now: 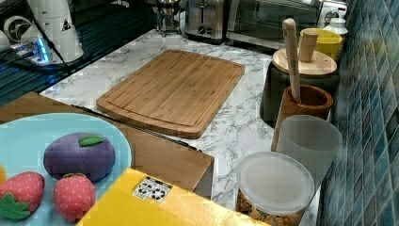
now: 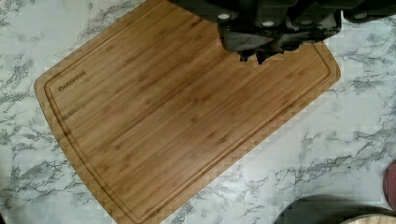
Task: Turn on the toaster.
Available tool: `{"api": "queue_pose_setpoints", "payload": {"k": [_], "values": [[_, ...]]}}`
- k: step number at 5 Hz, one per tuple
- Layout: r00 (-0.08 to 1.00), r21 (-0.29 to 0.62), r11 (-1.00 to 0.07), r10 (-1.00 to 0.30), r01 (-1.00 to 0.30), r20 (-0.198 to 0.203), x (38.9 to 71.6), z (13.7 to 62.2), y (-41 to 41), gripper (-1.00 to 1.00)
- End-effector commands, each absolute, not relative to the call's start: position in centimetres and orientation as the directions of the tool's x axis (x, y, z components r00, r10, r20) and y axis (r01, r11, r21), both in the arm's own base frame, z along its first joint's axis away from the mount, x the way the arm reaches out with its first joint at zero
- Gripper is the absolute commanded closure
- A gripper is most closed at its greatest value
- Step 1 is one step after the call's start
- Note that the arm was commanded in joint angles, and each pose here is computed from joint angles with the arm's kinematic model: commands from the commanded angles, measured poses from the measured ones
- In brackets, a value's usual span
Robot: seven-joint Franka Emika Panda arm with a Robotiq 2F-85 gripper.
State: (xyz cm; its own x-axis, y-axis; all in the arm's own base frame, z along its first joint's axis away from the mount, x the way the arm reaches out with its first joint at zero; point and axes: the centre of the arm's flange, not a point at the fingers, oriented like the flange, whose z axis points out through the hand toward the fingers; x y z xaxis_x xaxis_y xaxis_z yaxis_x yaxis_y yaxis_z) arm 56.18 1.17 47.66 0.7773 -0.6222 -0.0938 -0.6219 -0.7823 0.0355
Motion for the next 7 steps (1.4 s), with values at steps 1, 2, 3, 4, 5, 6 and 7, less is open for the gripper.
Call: {"api": "queue_pose_setpoints", "payload": {"k": [1, 2, 3, 4, 5, 6, 7], "values": [[0.811, 0.011, -0.816, -0.575, -0.578, -0.105, 57.0, 47.6, 3.0, 1.00], [0.870, -0.005, -0.874, -0.482, -0.485, -0.106, 57.0, 47.1, 7.0, 1.00], [0.912, -0.028, -0.912, -0.406, -0.409, -0.065, 55.9, 46.9, 11.4, 1.00], [0.940, -0.071, -0.938, -0.340, -0.340, -0.007, 54.4, 47.7, 14.5, 1.00], [0.954, -0.079, -0.951, -0.299, -0.297, 0.005, 53.4, 47.3, 16.6, 1.00], [0.971, -0.076, -0.968, -0.235, -0.237, -0.032, 51.9, 45.7, 19.0, 1.00], [0.979, -0.098, -0.974, -0.199, -0.202, -0.039, 50.3, 45.5, 20.2, 1.00]]}}
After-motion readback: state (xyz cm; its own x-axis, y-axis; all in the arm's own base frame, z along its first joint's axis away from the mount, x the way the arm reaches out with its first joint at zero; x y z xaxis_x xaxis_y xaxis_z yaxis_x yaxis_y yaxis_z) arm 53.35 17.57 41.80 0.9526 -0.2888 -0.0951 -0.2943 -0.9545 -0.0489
